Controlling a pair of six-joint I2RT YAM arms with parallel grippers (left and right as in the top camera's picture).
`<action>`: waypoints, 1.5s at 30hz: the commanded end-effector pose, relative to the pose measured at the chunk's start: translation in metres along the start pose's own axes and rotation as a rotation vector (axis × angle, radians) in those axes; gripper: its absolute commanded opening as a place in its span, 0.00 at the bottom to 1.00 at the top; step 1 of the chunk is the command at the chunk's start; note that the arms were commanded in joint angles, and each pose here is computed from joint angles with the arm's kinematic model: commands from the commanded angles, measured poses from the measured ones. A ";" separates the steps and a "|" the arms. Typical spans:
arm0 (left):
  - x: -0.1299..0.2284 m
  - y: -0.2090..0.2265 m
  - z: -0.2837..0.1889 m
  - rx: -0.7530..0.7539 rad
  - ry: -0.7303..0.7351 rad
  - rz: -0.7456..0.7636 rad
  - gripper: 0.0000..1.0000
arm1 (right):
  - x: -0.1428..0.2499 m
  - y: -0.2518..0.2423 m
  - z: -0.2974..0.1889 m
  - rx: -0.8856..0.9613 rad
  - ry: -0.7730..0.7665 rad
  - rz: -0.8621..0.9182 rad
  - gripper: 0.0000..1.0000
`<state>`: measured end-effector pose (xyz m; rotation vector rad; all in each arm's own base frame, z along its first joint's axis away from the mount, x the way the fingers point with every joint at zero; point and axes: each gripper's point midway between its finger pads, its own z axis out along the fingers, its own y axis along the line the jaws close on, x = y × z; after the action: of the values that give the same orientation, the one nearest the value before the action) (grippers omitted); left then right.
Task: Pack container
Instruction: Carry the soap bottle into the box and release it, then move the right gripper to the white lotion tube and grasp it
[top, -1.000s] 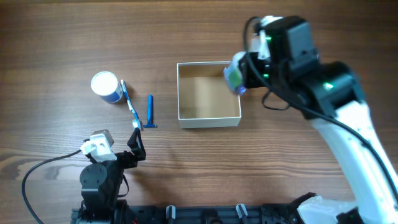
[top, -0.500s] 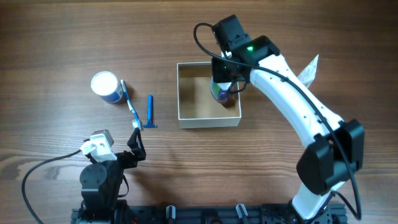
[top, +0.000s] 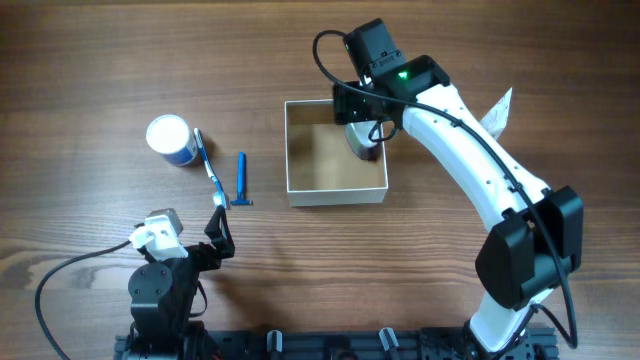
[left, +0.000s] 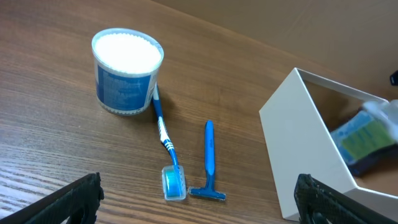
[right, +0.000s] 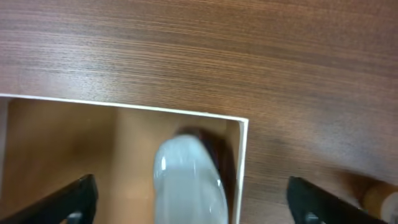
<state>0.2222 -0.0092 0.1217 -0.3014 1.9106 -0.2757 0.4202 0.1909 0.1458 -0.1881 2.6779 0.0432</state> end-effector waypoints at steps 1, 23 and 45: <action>-0.002 0.000 -0.001 0.004 -0.012 -0.014 1.00 | -0.018 -0.008 -0.045 0.000 -0.104 0.000 1.00; -0.002 0.000 -0.001 0.004 -0.012 -0.014 1.00 | 0.032 -0.219 -0.114 0.192 -0.035 0.539 0.94; -0.002 0.000 -0.001 0.004 -0.012 -0.013 1.00 | 0.040 -0.220 -0.063 0.204 0.094 0.527 0.04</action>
<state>0.2222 -0.0092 0.1217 -0.3018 1.9106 -0.2760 0.3893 -0.0415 0.1560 0.6206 2.8045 -0.1091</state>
